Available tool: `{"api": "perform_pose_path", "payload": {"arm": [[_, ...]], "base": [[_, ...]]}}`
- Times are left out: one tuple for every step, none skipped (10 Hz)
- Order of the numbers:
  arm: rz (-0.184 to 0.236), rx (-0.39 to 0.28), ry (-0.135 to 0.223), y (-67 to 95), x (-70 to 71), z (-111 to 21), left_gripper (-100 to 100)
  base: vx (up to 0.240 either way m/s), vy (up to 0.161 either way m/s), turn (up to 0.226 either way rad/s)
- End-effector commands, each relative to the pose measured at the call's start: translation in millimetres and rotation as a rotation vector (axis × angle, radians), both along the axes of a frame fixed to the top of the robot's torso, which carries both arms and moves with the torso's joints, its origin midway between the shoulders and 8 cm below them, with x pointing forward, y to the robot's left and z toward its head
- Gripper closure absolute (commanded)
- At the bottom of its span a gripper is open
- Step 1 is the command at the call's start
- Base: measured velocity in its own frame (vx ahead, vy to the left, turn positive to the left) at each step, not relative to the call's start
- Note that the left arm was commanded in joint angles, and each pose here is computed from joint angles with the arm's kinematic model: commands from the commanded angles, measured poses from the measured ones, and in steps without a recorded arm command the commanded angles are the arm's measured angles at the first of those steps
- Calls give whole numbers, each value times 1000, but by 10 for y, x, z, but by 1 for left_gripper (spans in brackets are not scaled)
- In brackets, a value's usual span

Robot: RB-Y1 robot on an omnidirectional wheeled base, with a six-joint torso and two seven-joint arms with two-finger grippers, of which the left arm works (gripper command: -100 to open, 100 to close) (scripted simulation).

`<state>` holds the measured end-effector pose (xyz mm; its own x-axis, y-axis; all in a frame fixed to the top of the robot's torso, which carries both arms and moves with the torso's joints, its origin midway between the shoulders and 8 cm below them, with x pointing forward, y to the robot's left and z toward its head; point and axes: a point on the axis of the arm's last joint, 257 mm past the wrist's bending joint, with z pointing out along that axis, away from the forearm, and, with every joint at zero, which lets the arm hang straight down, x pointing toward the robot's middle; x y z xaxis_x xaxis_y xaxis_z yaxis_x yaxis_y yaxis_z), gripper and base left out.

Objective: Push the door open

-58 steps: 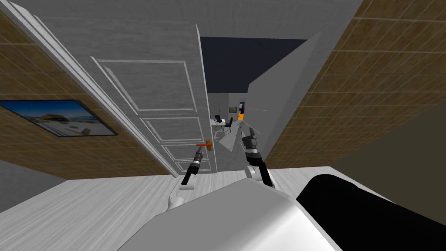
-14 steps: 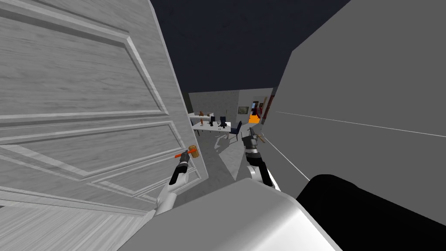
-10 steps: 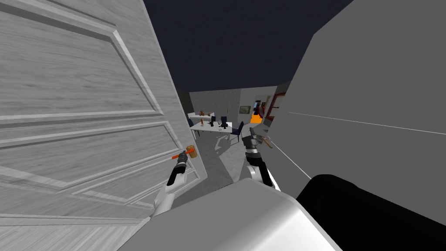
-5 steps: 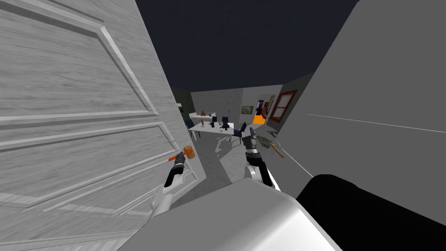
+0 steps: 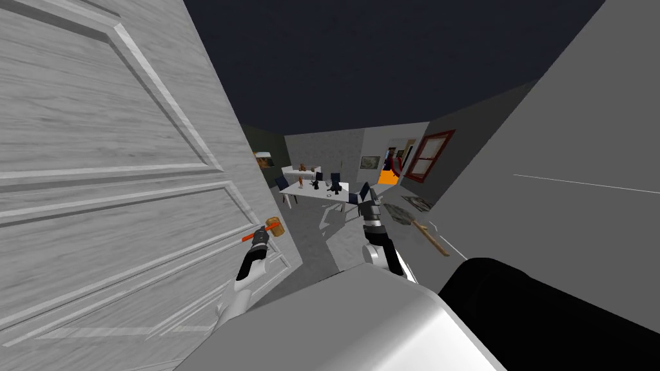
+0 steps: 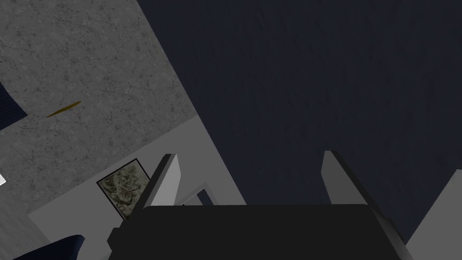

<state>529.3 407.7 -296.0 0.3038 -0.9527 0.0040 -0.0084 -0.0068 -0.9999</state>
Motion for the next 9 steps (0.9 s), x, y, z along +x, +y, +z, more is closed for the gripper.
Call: {"api": "perform_pose_path", "payload": {"arm": [[33, 10, -6, 193, -47, 36, 100], [46, 10, -6, 258, -69, 36, 100], [58, 10, -7, 319, -91, 36, 100], [71, 10, -7, 379, -114, 36, 100], [82, 10, -7, 436, -136, 36, 100], [93, 9, -7, 490, -157, 36, 100], [104, 9, -7, 540, -178, 36, 100], [118, 9, -7, 609, -207, 36, 100], [127, 8, -7, 648, -224, 35, 100]], "base": [[161, -67, 75], [182, -84, 73], [175, -83, 78], [172, -60, 73], [170, -70, 68], [185, -77, 75], [206, -63, 83], [193, -56, 69], [175, -63, 60]]}}
